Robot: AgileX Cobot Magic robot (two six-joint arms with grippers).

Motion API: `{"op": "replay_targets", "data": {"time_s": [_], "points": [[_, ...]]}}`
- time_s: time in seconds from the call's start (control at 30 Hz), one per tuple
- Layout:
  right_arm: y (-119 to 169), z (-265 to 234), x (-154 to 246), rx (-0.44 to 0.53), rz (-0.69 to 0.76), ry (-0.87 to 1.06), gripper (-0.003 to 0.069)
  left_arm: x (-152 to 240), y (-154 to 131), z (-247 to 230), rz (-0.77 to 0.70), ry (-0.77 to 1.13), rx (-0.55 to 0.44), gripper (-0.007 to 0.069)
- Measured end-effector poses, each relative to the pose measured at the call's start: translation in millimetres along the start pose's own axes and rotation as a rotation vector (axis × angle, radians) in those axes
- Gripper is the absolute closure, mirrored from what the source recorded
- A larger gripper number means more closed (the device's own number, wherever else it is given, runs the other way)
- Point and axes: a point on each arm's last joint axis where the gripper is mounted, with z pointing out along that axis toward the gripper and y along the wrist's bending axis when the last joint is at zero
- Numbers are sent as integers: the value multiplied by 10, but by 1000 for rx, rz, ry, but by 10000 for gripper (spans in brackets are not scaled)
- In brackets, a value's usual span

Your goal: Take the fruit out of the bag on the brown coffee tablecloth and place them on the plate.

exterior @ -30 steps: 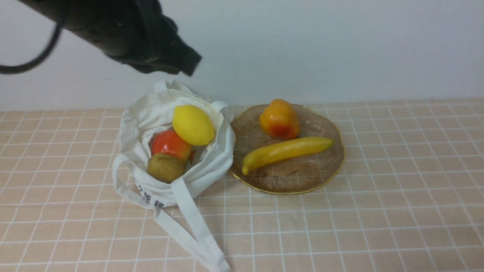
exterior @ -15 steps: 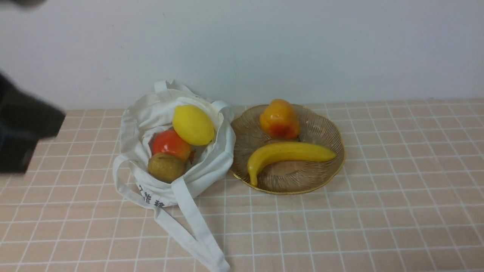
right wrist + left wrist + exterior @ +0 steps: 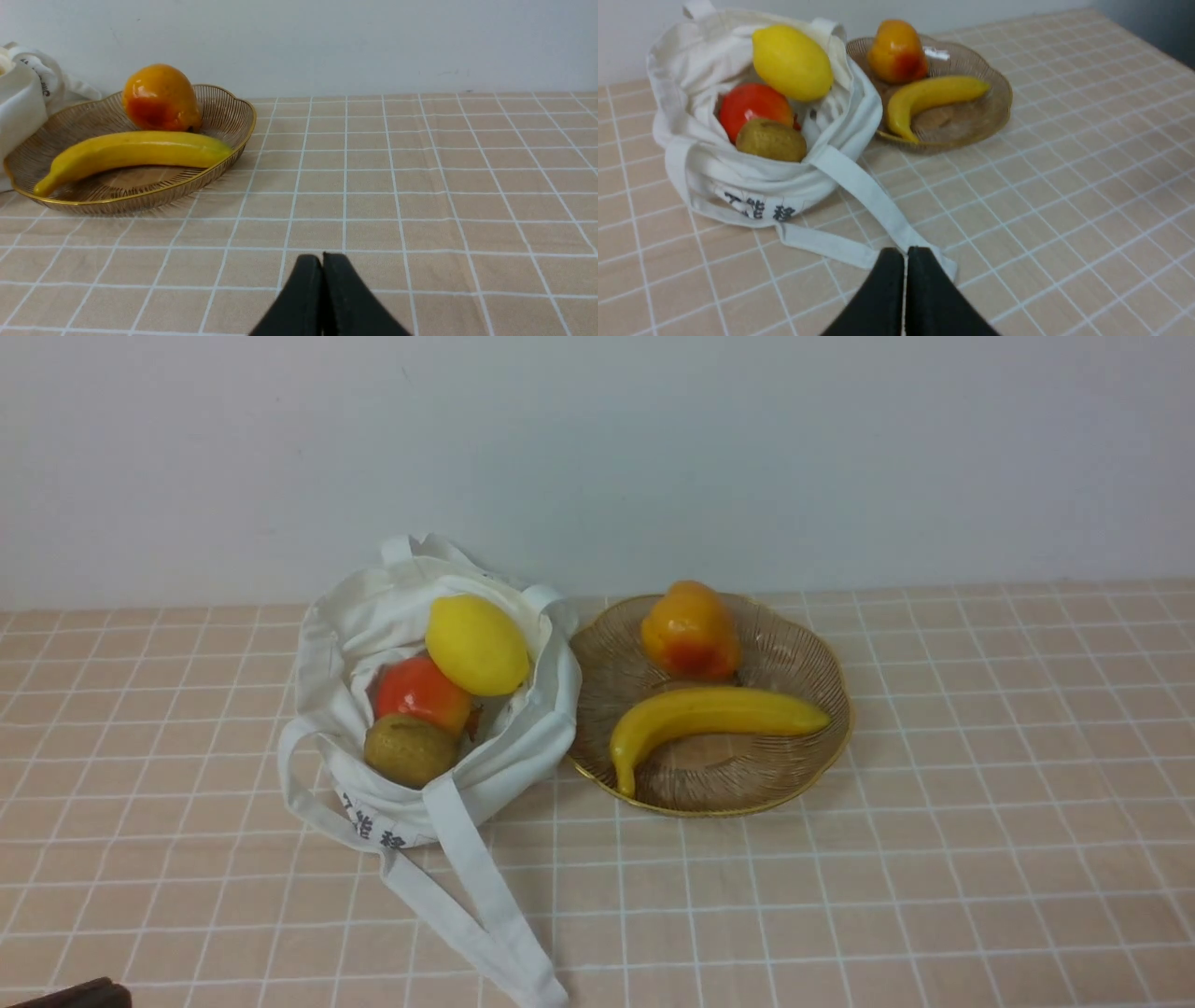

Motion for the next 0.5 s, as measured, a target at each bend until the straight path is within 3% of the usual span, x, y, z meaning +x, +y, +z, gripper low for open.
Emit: {"op": "replay_targets", "data": {"time_s": [0.5], "points": [[0,0,0,0,0,0,673,435,86,236,1,76,-23,633]]}}
